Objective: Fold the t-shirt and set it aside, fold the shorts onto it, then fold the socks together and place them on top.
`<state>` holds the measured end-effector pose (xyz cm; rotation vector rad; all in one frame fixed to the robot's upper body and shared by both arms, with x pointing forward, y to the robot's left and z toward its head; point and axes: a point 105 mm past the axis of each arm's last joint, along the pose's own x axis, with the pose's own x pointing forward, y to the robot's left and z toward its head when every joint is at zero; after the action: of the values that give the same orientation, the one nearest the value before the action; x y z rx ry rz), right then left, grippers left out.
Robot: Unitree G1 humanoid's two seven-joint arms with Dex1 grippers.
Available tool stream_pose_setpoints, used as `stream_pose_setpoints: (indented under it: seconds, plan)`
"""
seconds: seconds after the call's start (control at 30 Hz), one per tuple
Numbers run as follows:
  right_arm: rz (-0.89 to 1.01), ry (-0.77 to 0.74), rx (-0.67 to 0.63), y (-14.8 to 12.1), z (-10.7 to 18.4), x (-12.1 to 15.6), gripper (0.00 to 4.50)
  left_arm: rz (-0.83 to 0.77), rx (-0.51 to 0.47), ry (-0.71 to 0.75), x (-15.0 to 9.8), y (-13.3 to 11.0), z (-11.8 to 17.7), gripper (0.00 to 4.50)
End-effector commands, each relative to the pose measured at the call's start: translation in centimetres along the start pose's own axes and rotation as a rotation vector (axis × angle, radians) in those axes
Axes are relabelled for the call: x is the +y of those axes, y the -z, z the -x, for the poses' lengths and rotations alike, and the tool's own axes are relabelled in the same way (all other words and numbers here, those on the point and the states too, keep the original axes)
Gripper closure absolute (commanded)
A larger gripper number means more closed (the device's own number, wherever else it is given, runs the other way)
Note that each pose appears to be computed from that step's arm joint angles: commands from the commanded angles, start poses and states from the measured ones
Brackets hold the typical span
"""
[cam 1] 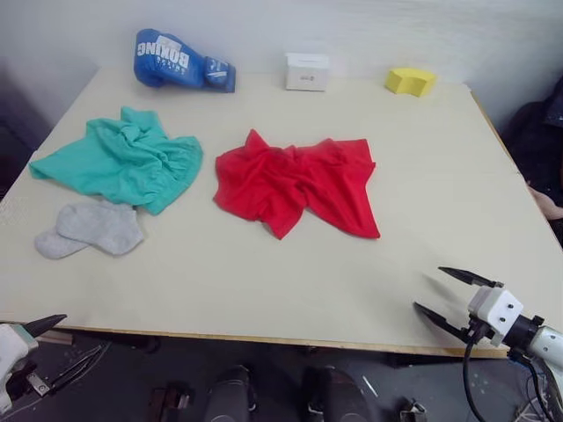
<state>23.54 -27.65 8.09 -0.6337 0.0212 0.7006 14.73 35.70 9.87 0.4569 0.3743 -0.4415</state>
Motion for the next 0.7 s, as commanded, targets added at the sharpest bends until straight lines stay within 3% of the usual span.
stream_pose_setpoints:
  seconds: [0.03, 0.17, 0.33, 0.57, 0.7]
  plan:
    - [-0.009, 0.004, -0.019, -0.5, 0.2, 0.3, 0.05, -0.028, -0.009, 0.012, 0.5, -0.6, 0.1, 0.0]
    - [-0.01, 0.01, -0.033, -0.8, 0.3, 0.5, 0.05, 0.009, -0.071, 0.062, 0.1, -2.4, -1.1, 0.0]
    - [0.016, 0.03, -0.087, -2.6, -0.7, -0.5, 0.05, 0.053, -0.107, 0.315, -2.4, -7.9, -4.9, 0.0]
    - [0.138, 0.022, -0.134, -4.7, -3.4, -1.2, 0.05, -0.069, -0.127, 0.503, -6.0, -16.4, -12.8, 0.0]
    - [0.182, 0.087, -0.184, -6.6, -5.0, -2.3, 0.05, -0.077, -0.106, 0.471, -7.3, -20.3, -18.1, 0.0]
